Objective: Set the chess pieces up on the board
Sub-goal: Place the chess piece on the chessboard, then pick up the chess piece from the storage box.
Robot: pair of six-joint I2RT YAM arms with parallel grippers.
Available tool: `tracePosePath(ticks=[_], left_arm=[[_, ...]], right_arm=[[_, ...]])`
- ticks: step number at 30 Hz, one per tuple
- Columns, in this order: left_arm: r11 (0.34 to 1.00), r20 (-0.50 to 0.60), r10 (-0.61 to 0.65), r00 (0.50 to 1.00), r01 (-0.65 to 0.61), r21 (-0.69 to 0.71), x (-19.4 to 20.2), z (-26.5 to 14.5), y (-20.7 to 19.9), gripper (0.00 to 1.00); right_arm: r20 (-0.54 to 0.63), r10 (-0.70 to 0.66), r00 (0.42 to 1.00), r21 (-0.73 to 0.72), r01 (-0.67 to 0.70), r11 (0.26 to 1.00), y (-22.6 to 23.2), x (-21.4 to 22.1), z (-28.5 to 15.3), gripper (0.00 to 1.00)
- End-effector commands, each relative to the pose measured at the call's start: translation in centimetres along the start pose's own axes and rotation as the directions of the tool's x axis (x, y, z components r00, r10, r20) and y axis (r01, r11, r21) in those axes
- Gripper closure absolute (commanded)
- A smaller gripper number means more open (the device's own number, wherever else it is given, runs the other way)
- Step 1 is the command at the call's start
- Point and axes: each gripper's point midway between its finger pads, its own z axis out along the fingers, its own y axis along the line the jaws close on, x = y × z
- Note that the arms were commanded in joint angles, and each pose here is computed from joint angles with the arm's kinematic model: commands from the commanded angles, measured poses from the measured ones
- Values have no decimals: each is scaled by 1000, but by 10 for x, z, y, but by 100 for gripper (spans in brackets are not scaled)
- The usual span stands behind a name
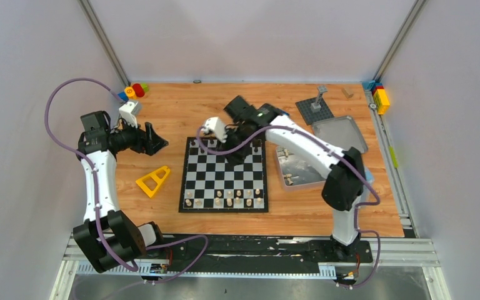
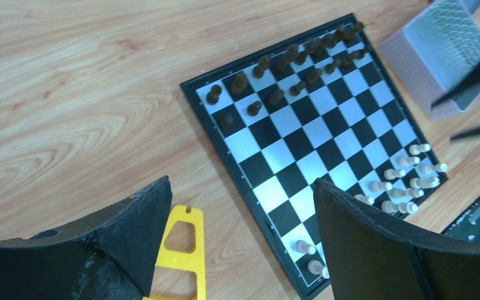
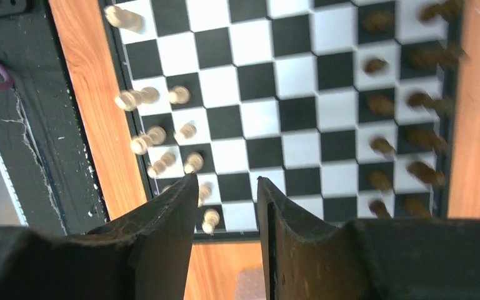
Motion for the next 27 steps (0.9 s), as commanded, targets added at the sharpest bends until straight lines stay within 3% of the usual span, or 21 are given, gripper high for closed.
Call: tracePosePath(ticks=[1, 5, 13, 23, 27], left_arm=[[993, 89, 40, 995, -50, 109, -28, -6, -20, 10], [984, 113, 78, 990, -95, 148, -37, -10, -33, 11], [979, 123, 103, 987, -123, 164, -39, -6, -45, 11], [979, 134, 81, 988, -104, 174, -41, -3, -47, 11], [980, 129, 76, 989, -98, 172, -39, -1, -46, 11]], right_arm=[[166, 163, 972, 16, -168, 986, -27, 14, -61, 59], [223, 299, 928, 78, -323, 943, -54, 60, -90, 59], [249, 561, 789, 198, -609, 768, -101, 166, -94, 60], [310, 663, 681, 285, -732, 618, -133, 221, -64, 62], [335, 660, 673, 304, -740, 600, -145, 225, -55, 62]])
